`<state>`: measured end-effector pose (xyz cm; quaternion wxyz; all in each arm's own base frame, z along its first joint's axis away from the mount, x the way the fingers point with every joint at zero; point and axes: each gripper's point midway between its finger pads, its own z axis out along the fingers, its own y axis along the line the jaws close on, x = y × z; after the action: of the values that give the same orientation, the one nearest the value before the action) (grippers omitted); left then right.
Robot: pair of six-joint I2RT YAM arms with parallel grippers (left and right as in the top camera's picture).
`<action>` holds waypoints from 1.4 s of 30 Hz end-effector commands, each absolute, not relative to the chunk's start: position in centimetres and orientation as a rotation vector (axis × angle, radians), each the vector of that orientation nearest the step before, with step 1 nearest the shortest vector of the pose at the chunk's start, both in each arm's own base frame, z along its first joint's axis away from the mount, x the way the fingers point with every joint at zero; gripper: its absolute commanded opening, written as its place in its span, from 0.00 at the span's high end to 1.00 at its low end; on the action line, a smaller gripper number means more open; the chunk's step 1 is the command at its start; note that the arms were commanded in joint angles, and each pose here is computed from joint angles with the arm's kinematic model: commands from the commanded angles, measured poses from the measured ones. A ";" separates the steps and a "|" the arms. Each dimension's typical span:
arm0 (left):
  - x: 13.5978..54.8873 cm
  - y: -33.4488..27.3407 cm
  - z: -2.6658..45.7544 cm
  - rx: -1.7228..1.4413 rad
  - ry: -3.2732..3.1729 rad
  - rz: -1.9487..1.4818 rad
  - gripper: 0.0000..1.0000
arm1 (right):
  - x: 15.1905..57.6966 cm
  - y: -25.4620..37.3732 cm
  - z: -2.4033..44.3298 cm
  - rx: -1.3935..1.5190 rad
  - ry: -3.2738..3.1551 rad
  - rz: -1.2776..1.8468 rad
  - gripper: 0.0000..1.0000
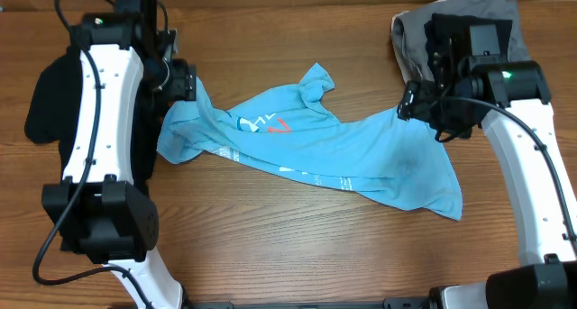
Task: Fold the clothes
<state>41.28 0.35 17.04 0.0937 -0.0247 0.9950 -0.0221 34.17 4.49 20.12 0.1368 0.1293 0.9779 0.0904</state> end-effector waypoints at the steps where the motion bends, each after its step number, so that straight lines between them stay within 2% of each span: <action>1: 40.6 0.8 12.3 -0.227 2.990 -0.238 0.23 | 34.1 4.4 19.8 0.356 2.848 0.260 0.16; 6: 41.5 1.3 8.2 -0.388 2.914 -0.385 0.29 | 34.1 4.4 19.7 0.356 2.847 0.261 0.16; 16: 42.1 2.5 3.2 -0.501 2.819 -0.343 0.37 | 34.2 4.4 19.7 0.355 2.843 0.261 0.16; 27: 41.5 3.3 1.9 -0.568 2.814 -0.272 0.38 | 34.3 4.4 19.8 0.355 2.841 0.262 0.16; 42: 40.7 4.0 0.5 -0.606 2.829 -0.203 0.65 | 34.3 4.4 19.8 0.355 2.841 0.262 0.16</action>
<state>40.94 3.94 1.05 0.1247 -0.1968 0.9695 -0.0768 34.20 4.50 19.76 0.1312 0.1228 0.9798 0.0882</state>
